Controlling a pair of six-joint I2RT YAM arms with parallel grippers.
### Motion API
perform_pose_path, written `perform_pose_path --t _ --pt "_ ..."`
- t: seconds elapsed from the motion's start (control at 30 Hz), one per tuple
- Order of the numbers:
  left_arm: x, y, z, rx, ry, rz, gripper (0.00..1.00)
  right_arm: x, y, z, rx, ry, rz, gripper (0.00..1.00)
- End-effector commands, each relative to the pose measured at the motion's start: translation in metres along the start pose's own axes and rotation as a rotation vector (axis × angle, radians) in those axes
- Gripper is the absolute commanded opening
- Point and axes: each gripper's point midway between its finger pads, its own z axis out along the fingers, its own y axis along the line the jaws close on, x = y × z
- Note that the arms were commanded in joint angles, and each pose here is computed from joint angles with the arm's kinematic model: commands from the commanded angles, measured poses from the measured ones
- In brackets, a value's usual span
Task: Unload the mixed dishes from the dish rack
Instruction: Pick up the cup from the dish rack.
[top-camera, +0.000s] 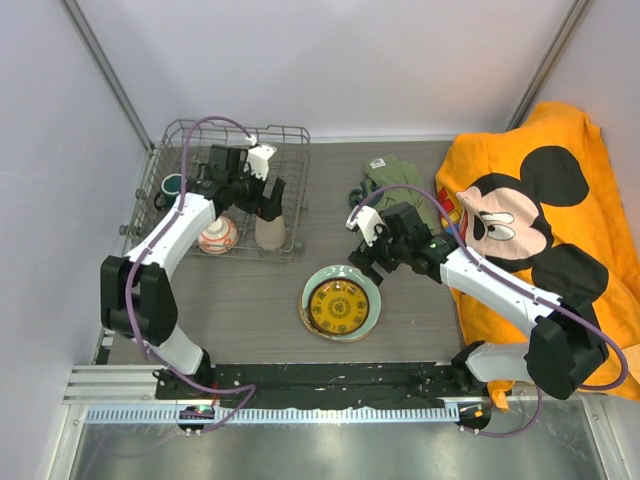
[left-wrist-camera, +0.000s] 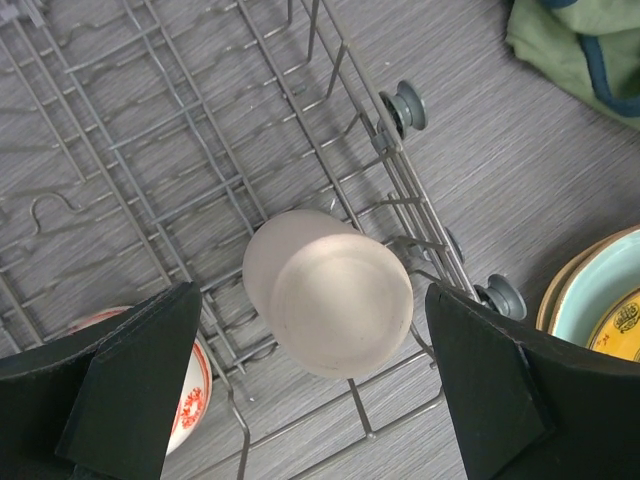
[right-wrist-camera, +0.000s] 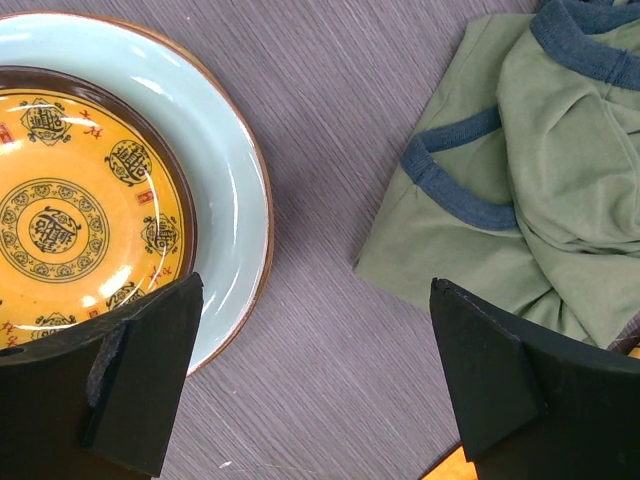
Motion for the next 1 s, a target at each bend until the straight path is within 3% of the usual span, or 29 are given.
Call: perform_pose_path --t 0.0,0.97 --pt "-0.018 -0.003 -0.002 -0.019 -0.026 0.045 1.00 -0.009 -0.006 -0.001 0.027 -0.035 -0.015 1.00" --pt "0.012 -0.002 0.023 -0.087 0.099 0.141 1.00 -0.003 -0.005 0.001 0.027 -0.016 -0.027 1.00"
